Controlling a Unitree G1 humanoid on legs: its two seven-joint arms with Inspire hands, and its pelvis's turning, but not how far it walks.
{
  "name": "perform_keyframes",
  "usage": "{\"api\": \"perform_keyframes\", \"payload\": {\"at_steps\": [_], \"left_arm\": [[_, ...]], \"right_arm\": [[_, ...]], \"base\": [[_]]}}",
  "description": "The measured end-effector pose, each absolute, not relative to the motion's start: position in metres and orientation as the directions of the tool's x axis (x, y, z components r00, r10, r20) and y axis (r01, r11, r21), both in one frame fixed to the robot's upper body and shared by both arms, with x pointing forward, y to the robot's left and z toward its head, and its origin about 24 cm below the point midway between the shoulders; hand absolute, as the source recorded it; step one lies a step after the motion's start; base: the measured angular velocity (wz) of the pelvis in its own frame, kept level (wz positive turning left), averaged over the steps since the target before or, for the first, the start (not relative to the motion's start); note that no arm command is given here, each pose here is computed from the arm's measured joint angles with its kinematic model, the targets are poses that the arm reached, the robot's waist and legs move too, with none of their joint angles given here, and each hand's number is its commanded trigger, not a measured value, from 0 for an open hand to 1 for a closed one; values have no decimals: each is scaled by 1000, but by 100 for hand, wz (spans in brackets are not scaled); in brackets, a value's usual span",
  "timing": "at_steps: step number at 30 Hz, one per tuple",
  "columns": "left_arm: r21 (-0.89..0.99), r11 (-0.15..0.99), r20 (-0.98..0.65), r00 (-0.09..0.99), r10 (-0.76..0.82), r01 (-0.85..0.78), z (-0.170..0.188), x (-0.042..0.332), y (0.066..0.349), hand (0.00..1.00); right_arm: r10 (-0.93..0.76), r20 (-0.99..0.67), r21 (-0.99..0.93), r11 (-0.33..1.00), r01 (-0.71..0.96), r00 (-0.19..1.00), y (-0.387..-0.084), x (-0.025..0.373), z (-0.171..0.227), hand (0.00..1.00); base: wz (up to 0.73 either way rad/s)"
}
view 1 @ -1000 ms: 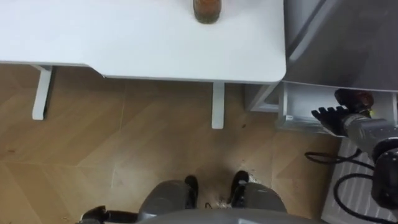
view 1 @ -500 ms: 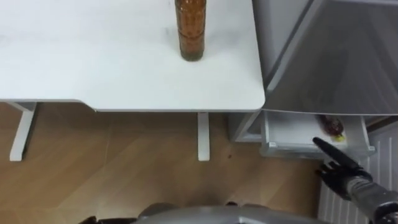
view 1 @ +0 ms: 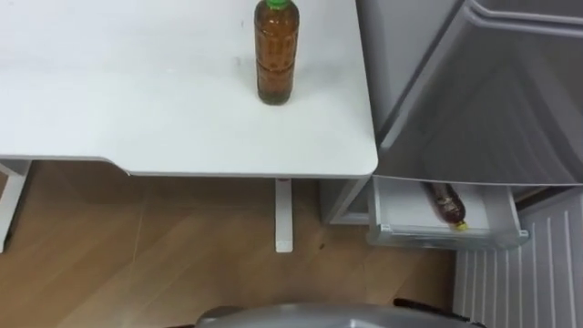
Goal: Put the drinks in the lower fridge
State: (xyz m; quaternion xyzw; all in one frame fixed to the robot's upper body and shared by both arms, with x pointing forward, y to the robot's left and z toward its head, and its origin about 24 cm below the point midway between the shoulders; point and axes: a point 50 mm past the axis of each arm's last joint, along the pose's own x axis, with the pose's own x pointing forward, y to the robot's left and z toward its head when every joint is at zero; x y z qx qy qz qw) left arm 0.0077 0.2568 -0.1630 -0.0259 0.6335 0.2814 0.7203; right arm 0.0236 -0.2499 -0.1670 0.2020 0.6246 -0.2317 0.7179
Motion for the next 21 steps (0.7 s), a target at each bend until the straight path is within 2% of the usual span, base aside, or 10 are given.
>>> {"api": "perform_keyframes", "payload": {"at_steps": [6, 13, 21], "left_arm": [[356, 817, -906, 48, 421, -454, -161, 15, 260, 0], [366, 795, -871, 123, 476, -483, -157, 36, 259, 0], [401, 652, -748, 181, 639, -644, -138, 63, 271, 0]], "right_arm": [[-108, -990, -51, 871, 489, 90, -249, 17, -168, 0], [-144, -986, -91, 884, 458, 82, -251, 16, -168, 0], [-184, -978, -124, 896, 427, 100, -249, 19, -168, 0]], "base": [[1], [5], [0]]}}
